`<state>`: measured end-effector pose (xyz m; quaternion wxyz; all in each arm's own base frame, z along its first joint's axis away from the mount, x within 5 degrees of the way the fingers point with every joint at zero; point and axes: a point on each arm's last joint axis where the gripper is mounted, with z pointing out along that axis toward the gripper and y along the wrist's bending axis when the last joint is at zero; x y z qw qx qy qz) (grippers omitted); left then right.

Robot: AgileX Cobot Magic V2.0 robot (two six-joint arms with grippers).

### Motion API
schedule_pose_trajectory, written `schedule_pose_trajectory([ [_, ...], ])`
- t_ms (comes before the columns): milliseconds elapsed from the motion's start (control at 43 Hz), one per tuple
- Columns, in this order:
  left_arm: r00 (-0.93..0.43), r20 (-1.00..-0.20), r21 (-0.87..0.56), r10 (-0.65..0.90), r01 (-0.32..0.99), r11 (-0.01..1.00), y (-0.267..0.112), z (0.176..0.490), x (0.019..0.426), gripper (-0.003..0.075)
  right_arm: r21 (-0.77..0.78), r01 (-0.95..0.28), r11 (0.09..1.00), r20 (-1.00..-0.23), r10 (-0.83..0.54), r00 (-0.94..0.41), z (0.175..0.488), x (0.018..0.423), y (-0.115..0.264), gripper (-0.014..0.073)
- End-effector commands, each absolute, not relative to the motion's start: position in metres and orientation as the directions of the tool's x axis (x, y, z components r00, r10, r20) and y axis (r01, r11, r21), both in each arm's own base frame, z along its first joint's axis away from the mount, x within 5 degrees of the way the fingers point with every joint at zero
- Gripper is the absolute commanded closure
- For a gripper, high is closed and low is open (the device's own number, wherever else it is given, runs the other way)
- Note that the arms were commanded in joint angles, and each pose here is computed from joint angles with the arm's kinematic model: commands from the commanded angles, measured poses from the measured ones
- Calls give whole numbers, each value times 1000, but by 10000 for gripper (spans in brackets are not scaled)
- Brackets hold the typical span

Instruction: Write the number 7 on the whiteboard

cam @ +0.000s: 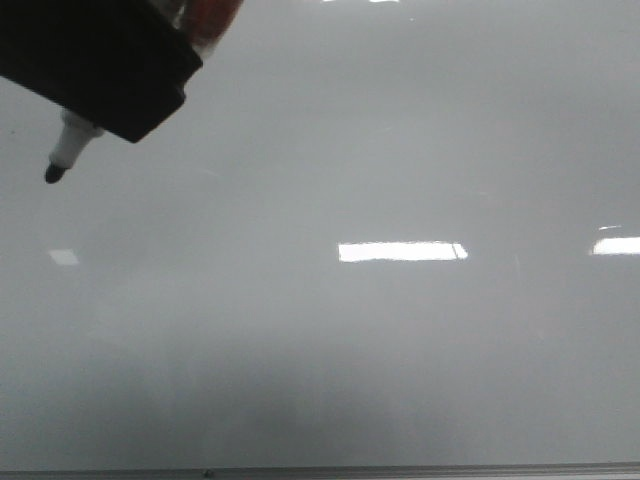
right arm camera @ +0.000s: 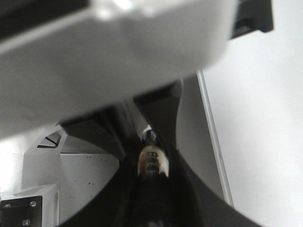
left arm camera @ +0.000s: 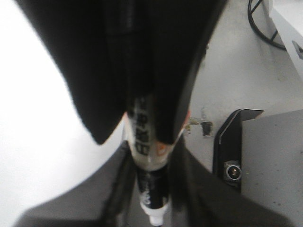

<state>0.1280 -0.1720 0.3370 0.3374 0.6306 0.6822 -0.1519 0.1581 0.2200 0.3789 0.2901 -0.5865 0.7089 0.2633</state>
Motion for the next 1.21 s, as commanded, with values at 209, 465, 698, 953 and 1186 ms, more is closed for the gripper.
schedule_pose_trajectory([
  [209,101,-813,320,574,900,295,-145,372,106,314,-25,-917,398,-790,-570,-226,393,187,179,657],
  [465,66,-927,245,369,852,463,-90,344,63,603,17,-736,676,-918,-281,-280,373,204,147,664],
  [698,10,-962,150,272,852,502,-65,313,39,741,53,-690,722,-929,-217,-298,361,207,145,664],
  [953,5,-963,146,270,852,504,-65,309,39,741,109,-696,710,-919,-195,-344,359,234,168,664],
  [1186,6,-963,146,268,851,505,-65,309,39,741,113,-738,665,-902,-243,-358,348,278,220,664],
])
